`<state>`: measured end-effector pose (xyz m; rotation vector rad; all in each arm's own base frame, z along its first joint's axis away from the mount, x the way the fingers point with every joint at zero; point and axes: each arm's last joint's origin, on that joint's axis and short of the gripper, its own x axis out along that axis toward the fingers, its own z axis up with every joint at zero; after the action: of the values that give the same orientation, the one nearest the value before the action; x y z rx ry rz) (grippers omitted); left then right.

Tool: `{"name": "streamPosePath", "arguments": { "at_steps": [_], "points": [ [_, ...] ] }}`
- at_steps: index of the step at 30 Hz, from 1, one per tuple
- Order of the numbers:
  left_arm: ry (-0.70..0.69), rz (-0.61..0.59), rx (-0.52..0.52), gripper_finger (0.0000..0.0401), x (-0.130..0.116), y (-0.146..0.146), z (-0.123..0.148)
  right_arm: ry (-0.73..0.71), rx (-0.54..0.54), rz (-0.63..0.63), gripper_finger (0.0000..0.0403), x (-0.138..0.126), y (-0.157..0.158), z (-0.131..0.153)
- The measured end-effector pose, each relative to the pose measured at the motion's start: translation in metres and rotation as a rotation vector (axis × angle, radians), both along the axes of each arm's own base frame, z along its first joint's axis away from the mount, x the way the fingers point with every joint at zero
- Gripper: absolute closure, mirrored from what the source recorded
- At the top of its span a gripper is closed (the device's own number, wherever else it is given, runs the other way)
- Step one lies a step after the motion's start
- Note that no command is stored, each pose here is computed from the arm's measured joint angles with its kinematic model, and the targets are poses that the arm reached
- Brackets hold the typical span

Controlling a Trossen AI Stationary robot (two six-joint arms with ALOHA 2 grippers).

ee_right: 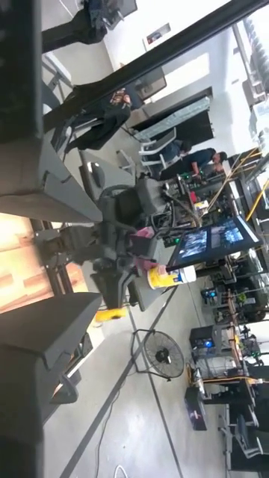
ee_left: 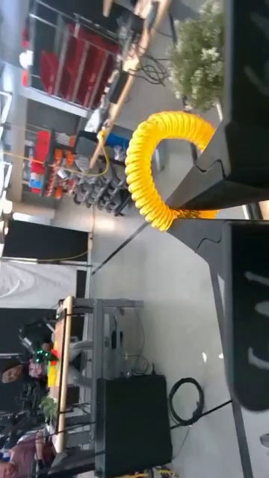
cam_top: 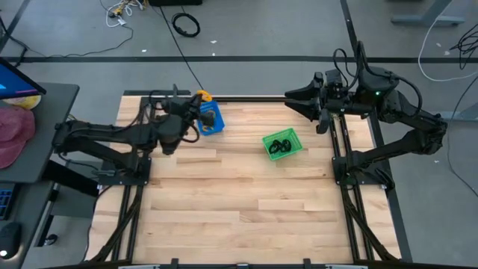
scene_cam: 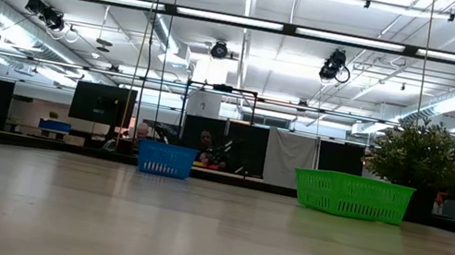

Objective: Sort spring keychains
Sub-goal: Put the yellow spring keychain into the blue bin

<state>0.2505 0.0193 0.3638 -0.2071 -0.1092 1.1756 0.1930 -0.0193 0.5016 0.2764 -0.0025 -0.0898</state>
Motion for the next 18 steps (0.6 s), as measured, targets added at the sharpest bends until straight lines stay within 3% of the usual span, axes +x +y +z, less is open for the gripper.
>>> {"name": "streamPosePath", "arguments": {
  "at_steps": [5, 11, 14, 18],
  "points": [
    [0.025, 0.036, 0.007, 0.0393, 0.008, 0.010, 0.002, 0.004, 0.000, 0.003, 0.0239, 0.000, 0.000, 0.000],
    [0.037, 0.055, -0.032, 0.0393, 0.002, 0.061, 0.006, 0.005, 0.001, 0.003, 0.0239, 0.000, 0.000, 0.000],
    [0.095, 0.058, -0.131, 0.0393, -0.004, 0.089, 0.001, 0.005, 0.004, 0.003, 0.0239, 0.000, 0.000, -0.001],
    [0.144, 0.038, -0.352, 0.0393, -0.011, 0.125, -0.015, 0.007, 0.004, 0.004, 0.0239, 0.000, 0.000, -0.001]
  ]
}}
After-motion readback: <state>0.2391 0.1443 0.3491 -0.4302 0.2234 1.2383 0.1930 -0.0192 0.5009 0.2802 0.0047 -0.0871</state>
